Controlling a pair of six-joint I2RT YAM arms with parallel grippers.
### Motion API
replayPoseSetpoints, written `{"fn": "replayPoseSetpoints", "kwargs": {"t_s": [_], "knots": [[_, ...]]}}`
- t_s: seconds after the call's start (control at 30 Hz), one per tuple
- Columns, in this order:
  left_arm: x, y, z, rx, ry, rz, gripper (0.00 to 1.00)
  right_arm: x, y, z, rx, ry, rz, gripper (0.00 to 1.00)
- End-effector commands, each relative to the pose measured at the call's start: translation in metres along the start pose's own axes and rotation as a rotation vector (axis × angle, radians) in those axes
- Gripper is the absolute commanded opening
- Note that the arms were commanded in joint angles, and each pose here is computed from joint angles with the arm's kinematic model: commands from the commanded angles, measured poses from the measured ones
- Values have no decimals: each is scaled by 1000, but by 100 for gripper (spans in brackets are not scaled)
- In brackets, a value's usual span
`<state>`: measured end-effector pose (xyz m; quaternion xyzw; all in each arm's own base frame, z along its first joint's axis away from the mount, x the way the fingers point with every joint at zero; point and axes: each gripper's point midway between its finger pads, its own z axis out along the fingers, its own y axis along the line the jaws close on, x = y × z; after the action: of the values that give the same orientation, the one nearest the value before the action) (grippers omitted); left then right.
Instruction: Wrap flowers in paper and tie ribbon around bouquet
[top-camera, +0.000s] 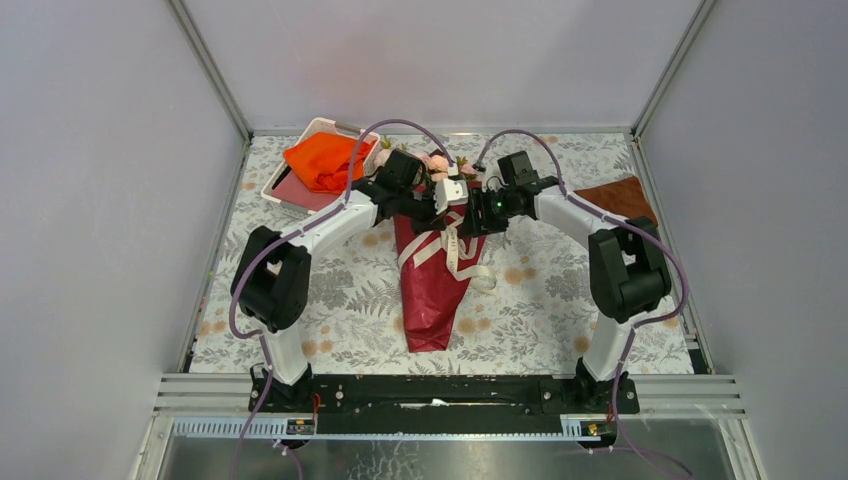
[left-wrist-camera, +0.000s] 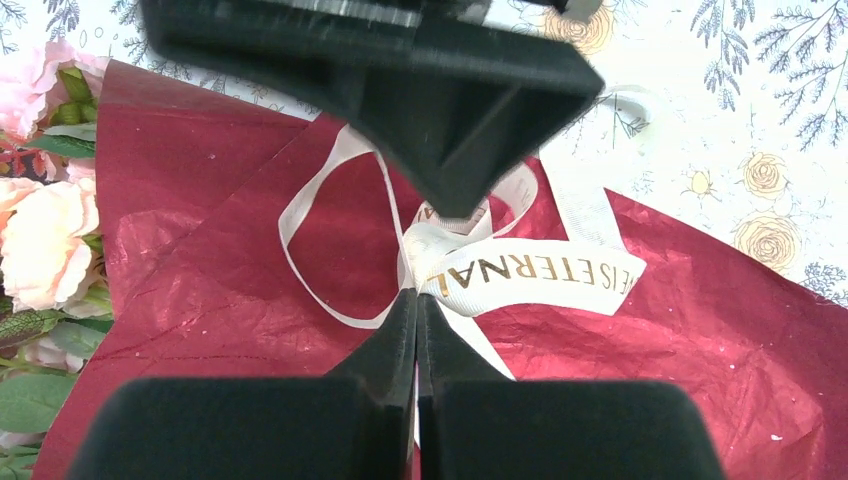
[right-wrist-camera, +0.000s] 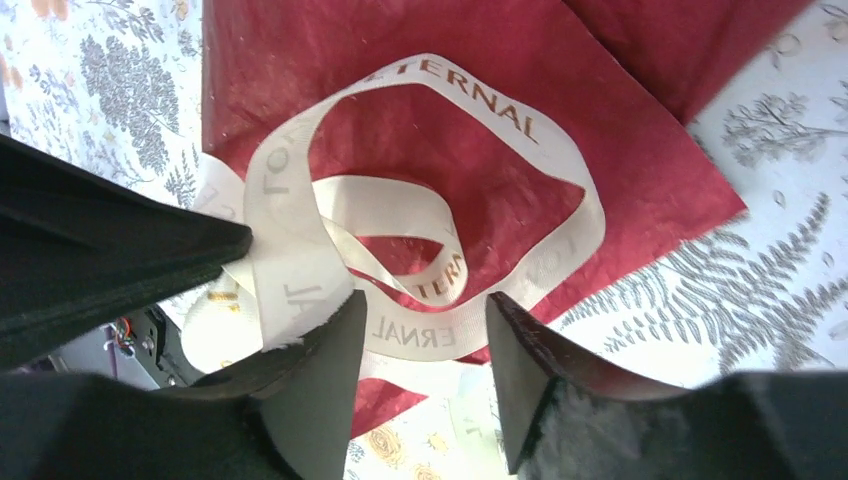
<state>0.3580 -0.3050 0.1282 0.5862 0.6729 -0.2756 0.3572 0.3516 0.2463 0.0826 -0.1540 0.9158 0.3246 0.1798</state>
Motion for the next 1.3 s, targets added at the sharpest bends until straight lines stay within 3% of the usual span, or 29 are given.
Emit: {"fn": "replayPoseSetpoints", "kwargs": {"t_s": [0.0, 0.1, 0.3, 0.4, 0.57, 0.7, 0.83, 0.93, 1.07, 1.27], "knots": [[-8, 4, 0, -15, -46, -14, 0, -12, -5, -22, 59, -96, 17, 47], [-14, 6, -3, -23, -59, -19, 0, -10, -12, -13, 73, -80, 57, 39], [-11, 6, -7, -42, -50, -4, 0, -9, -58, -17, 319, -113, 117, 48], [-10, 4, -7, -40, -48, -3, 0, -16, -53, -12, 273, -116, 108, 51], [-16, 3, -9, -32, -64, -8, 0, -10, -61, 6, 264, -60, 138, 48], [-15, 2, -8, -28, -64, -10, 0, -2, -65, 18, 250, -26, 174, 36], [-16, 3, -9, -31, -64, -9, 0, 5, -59, 18, 220, -7, 188, 0], [-19, 5, -10, -36, -71, -12, 0, 19, -38, 8, 142, 5, 180, 0], [-22, 6, -9, -25, -82, -26, 0, 39, 16, 3, -105, 28, 133, 0], [-23, 2, -11, -10, -81, -31, 0, 41, 44, 16, -213, 11, 117, 0]]}}
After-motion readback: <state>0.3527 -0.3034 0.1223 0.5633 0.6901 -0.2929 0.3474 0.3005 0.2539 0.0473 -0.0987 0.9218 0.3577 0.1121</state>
